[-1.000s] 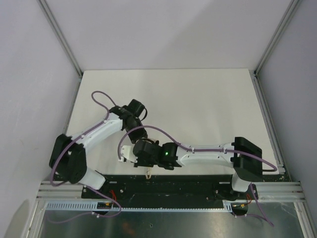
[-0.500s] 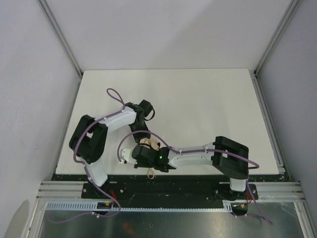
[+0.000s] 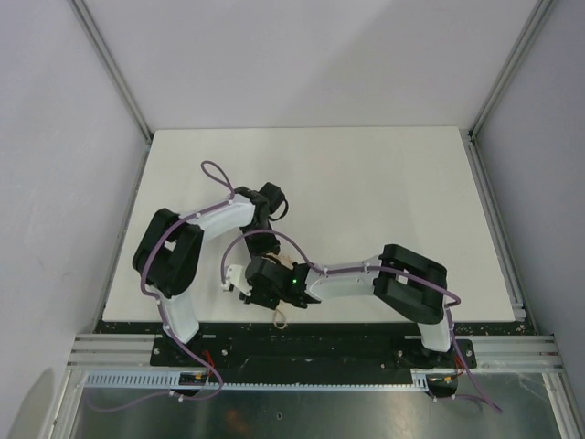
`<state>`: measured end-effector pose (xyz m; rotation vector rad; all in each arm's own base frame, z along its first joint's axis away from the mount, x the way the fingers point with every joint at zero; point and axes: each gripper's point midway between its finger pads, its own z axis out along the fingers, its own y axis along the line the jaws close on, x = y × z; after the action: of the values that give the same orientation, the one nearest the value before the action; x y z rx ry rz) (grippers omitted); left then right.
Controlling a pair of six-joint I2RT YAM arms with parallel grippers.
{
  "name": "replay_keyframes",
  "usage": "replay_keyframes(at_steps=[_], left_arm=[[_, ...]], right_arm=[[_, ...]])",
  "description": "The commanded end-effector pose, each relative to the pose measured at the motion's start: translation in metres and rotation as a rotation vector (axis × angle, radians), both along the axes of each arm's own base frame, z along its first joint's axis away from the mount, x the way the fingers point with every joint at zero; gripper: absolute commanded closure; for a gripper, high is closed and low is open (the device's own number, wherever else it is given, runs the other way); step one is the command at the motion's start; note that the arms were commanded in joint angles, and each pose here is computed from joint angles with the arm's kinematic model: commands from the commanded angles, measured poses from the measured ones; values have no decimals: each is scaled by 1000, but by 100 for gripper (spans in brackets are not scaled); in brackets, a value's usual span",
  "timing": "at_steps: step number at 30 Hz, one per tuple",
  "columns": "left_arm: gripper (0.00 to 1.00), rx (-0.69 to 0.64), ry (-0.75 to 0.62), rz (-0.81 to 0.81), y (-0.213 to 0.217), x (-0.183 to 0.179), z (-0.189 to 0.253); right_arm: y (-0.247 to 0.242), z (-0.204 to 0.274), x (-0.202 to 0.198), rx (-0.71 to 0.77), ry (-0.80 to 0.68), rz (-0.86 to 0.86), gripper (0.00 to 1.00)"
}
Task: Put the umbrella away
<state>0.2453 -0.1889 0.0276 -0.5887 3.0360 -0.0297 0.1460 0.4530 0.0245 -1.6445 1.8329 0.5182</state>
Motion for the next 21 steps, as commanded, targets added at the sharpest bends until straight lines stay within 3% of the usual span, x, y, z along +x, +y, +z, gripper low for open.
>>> replay_keyframes(at_steps=[1,4,12,21], left_arm=[[100,40,34,-38,12,-5,7],[100,40,39,-36,13,-6,6],[100,26,49,-30,12,-3,5],[100,7,29,-45,12,2,11]], right_arm=[[-26,-33,-7,-73,176,-60,74],[-19,-22,-5,-13,239,-86,70],[17,58,-4,272,355,-78,41],[25,133,17,518,460,-51,35]])
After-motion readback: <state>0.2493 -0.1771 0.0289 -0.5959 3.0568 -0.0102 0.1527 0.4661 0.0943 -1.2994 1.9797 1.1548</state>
